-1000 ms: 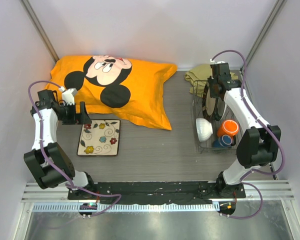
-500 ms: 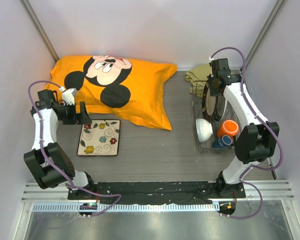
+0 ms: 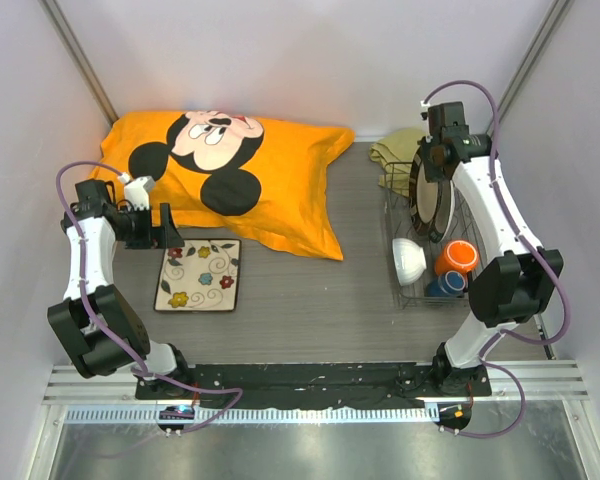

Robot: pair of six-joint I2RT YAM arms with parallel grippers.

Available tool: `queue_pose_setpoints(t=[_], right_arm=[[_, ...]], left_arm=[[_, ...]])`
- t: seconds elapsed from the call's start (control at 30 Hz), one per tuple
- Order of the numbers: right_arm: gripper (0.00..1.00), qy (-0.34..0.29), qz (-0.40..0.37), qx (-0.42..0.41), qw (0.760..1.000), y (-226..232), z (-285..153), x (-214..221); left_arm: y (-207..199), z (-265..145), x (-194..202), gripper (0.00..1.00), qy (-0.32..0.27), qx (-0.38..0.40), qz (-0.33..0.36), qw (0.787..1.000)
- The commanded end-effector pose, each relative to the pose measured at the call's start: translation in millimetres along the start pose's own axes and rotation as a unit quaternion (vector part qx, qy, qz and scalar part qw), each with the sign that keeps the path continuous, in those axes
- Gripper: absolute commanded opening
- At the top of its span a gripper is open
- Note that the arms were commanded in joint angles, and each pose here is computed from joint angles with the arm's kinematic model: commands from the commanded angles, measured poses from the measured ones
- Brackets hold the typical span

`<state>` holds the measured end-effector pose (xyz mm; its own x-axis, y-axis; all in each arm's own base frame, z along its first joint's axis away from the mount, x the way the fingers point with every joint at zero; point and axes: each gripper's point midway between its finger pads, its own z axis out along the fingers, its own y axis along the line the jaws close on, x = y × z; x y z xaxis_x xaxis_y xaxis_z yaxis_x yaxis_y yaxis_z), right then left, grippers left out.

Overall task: Unload the mixed dishes from the dish rack
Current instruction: Pick up the plate from the dish rack.

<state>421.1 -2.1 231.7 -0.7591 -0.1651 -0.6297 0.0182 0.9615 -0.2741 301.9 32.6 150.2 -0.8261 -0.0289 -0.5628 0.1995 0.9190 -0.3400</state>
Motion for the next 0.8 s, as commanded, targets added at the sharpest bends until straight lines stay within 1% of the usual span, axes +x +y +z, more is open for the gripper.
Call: queue_pose_setpoints(t=[0.0,0.3,0.57,0.7,0.77], right_arm=[[0.01,-0.087,0.01,0.029,0.996,-20.7,-30.1,-52.2],[0.01,-0.098,0.011,0.022,0.995,-23.9,-45.2,-63.3],[0.01,-0.118,0.015,0.019,0.993,-29.6,-71.3,-76.9],[0.01,-0.127,0.015,0.014,0.992,-31.1,-85.3,-81.8],[0.01,-0.139,0.018,0.008,0.99,-31.0,-95.2,-87.7]], left_arm=[[-5.9,-6.5,-13.4,0.91,-0.02,0.007,0.015,1.0],[-7.9,-5.2,-14.6,0.91,-0.02,0.018,0.014,1.0],[-24.2,-8.3,-21.0,0.91,-0.028,0.053,0.027,0.998],[-39.4,-11.1,-26.9,0.91,-0.039,0.08,0.039,0.995],[-56.9,-14.7,-32.7,0.91,-0.052,0.113,0.051,0.991]])
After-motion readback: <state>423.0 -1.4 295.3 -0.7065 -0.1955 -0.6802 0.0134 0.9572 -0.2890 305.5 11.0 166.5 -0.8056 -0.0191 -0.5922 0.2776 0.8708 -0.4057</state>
